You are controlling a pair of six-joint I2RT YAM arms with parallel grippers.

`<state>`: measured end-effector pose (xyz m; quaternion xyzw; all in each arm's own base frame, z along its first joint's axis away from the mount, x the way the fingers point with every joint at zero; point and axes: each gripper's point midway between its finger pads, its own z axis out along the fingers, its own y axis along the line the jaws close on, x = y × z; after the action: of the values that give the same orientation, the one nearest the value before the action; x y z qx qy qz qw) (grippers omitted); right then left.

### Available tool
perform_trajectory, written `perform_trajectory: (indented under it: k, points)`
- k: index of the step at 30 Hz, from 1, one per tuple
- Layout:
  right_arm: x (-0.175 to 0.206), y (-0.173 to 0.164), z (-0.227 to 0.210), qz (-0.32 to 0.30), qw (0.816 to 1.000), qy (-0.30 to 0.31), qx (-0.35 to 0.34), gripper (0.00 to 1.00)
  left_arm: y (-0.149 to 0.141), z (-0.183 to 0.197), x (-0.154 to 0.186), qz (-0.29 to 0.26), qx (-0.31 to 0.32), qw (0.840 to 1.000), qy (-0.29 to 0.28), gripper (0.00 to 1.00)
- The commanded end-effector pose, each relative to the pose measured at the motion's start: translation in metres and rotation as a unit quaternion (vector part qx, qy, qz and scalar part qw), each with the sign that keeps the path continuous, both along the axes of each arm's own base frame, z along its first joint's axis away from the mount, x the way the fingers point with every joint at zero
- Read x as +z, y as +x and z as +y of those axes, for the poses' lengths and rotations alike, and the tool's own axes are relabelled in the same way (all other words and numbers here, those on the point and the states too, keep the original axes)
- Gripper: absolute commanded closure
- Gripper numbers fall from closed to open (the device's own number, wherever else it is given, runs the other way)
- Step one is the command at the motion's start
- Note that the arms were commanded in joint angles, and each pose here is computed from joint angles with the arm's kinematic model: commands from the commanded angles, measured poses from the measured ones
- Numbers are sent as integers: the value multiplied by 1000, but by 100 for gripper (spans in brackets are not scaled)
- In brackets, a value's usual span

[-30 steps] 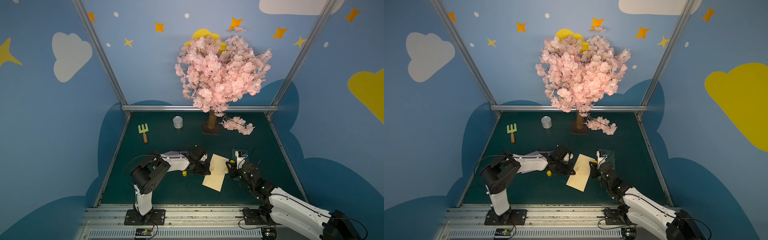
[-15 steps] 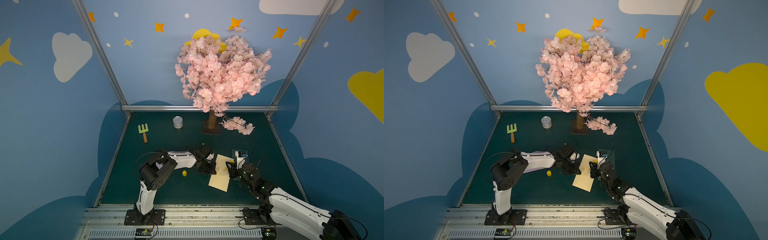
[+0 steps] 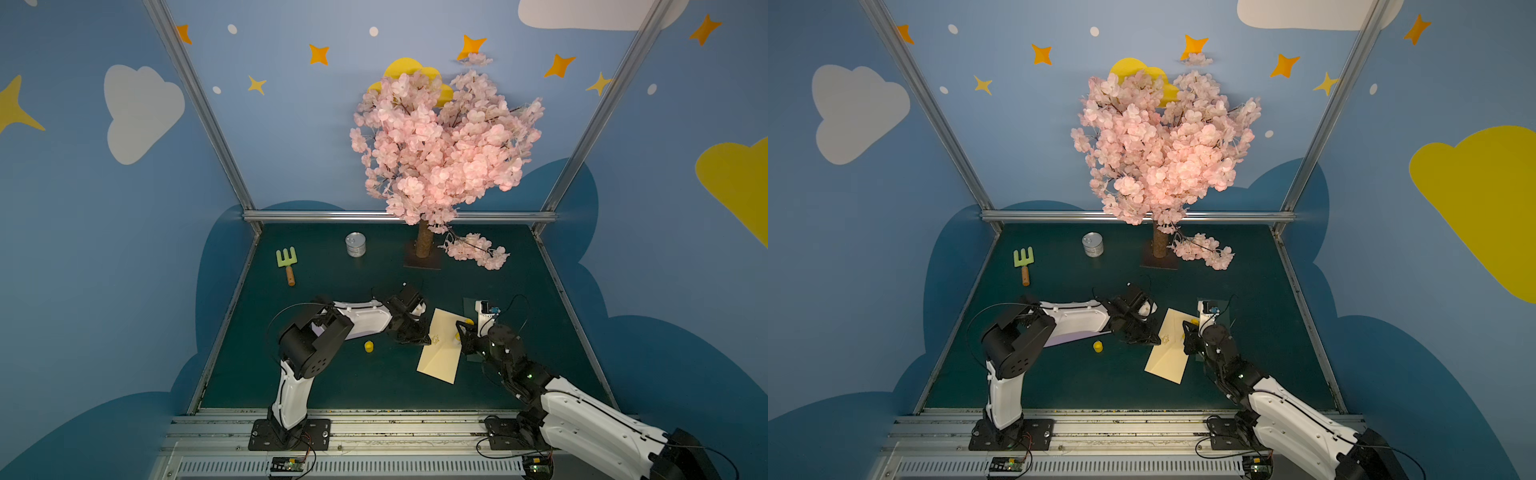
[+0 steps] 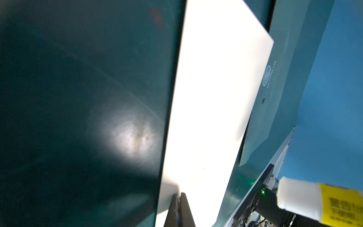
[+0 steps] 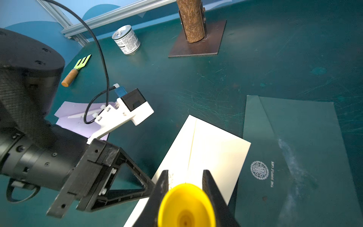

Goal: Seal the envelope with a glue stick
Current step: Seal the envelope at the center of the board, then adjust the envelope at the center of the board.

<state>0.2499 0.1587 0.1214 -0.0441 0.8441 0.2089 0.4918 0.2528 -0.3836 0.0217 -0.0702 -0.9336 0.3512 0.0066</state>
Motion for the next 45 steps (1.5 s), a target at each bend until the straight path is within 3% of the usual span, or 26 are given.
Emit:
perform_trajectory:
  k: [1,8,21,28,34,38,45]
  points:
    - [2,0,-9,-4,1000,-11,-10,100,-4,-8,-4,8,-10,1000,-3,97]
    - [-1,-1,-15,-1,1000,-10,-19,100,-1,-13,-5,7,-13,1000,-2,97]
    - [-5,-2,-18,7,1000,-8,-21,100,3,-19,-37,21,-5,999,29,97]
    - [-6,-2,-21,6,1000,-8,-26,100,-3,33,-50,17,22,993,118,97]
    - [-7,-2,-21,8,1000,-6,-27,100,-6,78,-55,26,68,987,142,97]
    - [-7,-2,-22,8,1000,-7,-27,100,-6,77,-36,17,72,991,113,97]
    - [8,0,-35,3,998,14,-65,100,8,22,40,-38,22,999,22,97]
